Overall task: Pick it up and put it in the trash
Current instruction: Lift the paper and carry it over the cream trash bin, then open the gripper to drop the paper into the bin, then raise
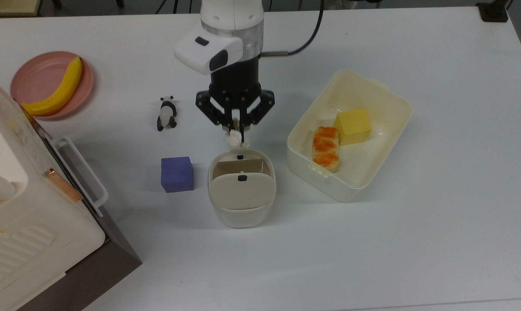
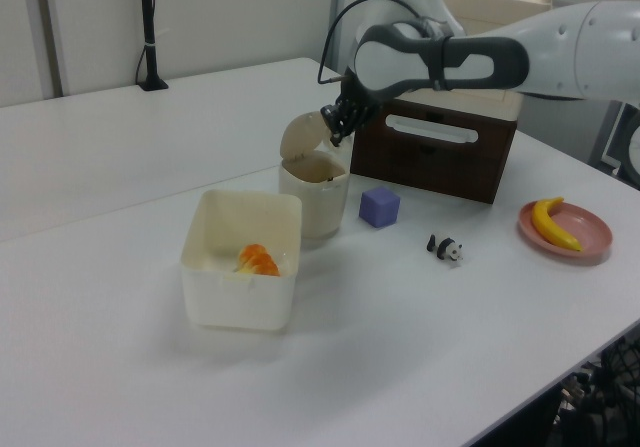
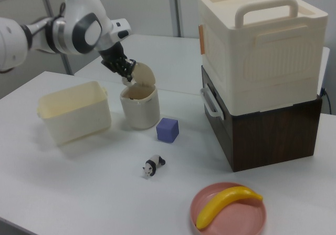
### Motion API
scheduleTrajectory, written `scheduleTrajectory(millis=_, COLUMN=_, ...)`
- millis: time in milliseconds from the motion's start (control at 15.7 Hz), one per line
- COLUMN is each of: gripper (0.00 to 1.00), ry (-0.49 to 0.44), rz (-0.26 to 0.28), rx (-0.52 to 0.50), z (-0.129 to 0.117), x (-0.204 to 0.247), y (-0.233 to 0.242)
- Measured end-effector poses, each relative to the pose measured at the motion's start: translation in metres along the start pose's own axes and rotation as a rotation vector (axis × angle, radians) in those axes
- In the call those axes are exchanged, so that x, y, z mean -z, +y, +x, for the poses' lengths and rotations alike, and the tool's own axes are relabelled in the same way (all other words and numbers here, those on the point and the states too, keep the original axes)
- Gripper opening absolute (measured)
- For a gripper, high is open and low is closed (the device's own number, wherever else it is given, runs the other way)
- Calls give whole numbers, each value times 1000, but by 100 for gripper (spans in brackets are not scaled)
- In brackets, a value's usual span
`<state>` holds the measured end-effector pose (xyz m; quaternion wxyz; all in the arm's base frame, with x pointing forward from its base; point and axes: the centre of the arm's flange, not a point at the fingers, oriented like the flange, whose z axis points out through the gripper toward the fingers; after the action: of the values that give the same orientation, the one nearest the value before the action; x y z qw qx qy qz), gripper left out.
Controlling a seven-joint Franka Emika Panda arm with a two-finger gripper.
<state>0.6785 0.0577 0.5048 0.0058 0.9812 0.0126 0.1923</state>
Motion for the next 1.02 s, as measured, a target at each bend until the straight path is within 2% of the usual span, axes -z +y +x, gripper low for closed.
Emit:
scheduleTrajectory(millis=128, gripper=23, ry=50, rz=-13, rx=-59, z=5, x=-27, y=-2)
scheduleTrajectory(millis=319, gripper=55, ry=63, rz=-39, rx=-91, z=3, x=-59, y=-4)
scheduleTrajectory(millis=447, gripper=77, ry=69, rz=-37, rx=-114, z=5, x=-57, y=-5)
scheduleTrajectory(millis=511, gripper=85, ry=59, rz=-41, rx=-128, z=5, x=-52, y=-5)
scheduleTrajectory(millis=574, gripper=95, ry=21, rz=-53, rx=-138, z=2, x=-46, y=-3)
scheduleTrajectory(millis=638, gripper=100, ry=-42, rz=-73, rx=-149, z=-3, x=-39, y=-1)
scheduleTrajectory(millis=766, gripper=100, ry=-178, rz=-117, rx=-161, z=-18, x=-18, y=5)
scheduleTrajectory(millis=1021, gripper=100, ry=-324, rz=-161, rx=-151, z=-41, x=39, y=15)
